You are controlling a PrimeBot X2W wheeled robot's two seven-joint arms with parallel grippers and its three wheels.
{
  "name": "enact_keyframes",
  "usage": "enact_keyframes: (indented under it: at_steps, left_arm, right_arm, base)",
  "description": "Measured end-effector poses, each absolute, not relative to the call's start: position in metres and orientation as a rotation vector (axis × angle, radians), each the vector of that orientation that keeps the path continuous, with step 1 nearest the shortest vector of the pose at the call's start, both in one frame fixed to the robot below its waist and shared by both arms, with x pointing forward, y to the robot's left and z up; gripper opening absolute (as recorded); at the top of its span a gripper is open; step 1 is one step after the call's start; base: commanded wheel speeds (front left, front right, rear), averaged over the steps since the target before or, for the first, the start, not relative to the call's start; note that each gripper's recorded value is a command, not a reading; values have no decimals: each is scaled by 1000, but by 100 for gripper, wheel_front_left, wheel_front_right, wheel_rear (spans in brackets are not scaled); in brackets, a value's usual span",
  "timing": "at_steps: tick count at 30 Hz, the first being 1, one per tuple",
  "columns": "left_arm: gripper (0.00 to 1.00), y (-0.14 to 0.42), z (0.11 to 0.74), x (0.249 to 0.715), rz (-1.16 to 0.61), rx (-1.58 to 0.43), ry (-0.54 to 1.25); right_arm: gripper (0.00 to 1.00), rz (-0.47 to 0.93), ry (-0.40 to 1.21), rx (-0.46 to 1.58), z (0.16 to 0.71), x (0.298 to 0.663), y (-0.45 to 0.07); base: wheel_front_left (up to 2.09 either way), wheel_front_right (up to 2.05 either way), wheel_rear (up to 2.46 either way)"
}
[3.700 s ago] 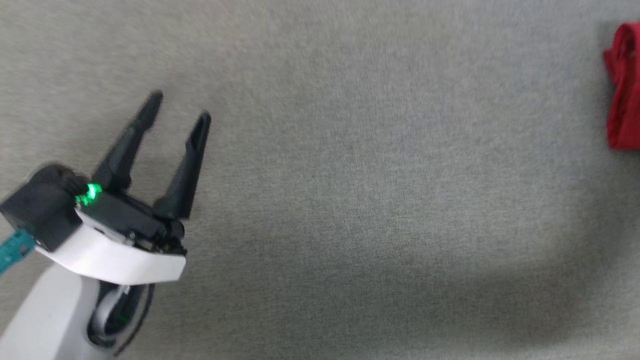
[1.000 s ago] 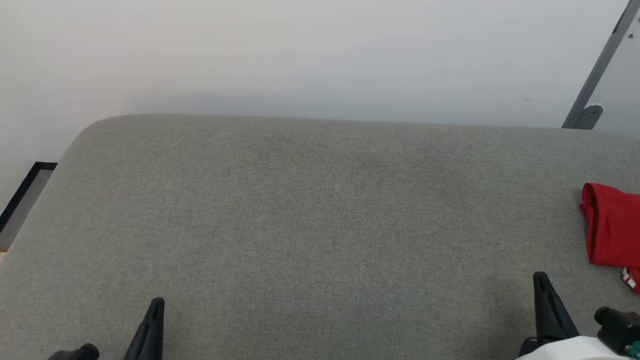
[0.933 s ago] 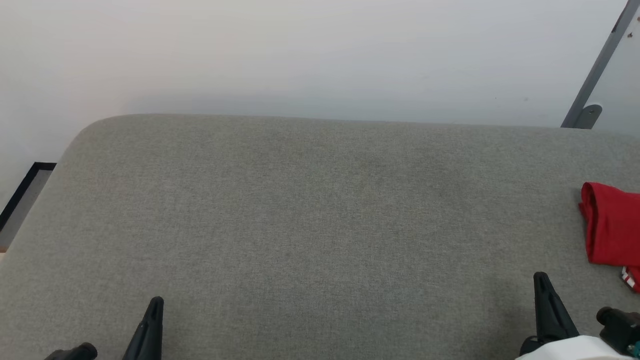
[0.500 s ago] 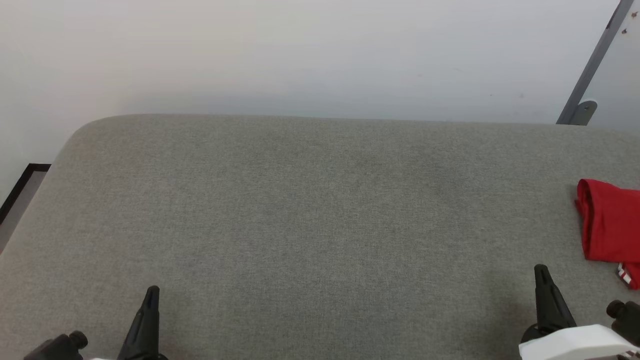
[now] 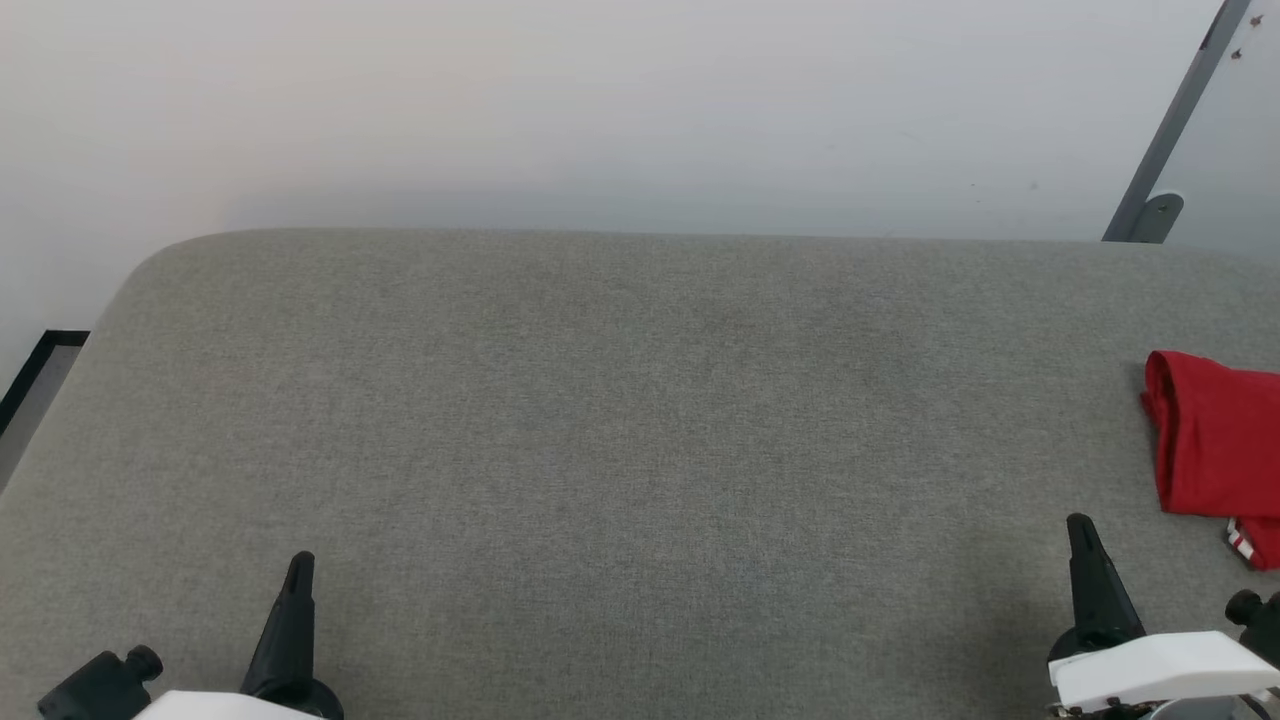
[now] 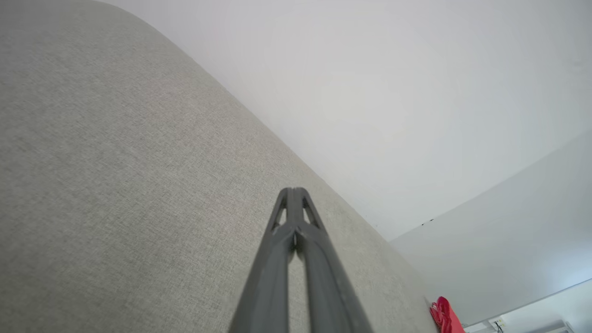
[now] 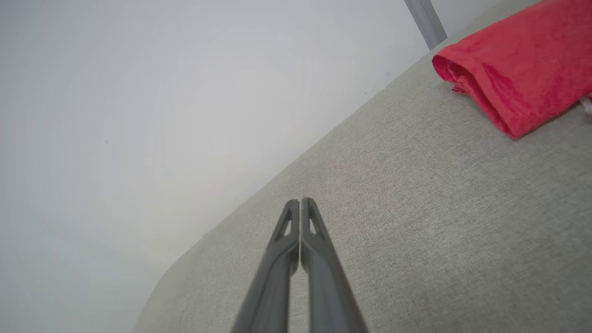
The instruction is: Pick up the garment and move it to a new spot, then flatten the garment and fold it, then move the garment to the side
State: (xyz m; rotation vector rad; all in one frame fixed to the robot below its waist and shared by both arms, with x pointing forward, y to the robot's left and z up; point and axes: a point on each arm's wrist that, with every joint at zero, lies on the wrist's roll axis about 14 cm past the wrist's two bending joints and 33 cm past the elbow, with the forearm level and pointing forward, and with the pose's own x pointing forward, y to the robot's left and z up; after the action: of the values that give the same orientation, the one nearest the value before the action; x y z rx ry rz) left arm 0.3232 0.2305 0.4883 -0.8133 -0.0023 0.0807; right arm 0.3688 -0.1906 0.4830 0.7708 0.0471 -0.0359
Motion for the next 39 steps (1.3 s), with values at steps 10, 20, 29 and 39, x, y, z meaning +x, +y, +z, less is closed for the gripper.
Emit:
enact_keyframes:
  at_steps: [10,20,29,39]
  left_arm:
    - [0,230,490,333,84,-920,-1]
    - [0,227,492,341,84,-1022,-4]
    - [0,225,492,347,82,-1108,2]
    - [0,221,492,354,78,-1198,5]
  right_arm:
    - [0,-43,51,894,484,372,-192]
    - [0,-43,50,996,487,375,-192]
    - [0,-43,46,1090,489,378,-193]
    - [0,-43,44,1184,490,380,-194]
  base:
    - [0,0,0]
    - [0,0,0]
    - [0,0,0]
    - [0,0,0]
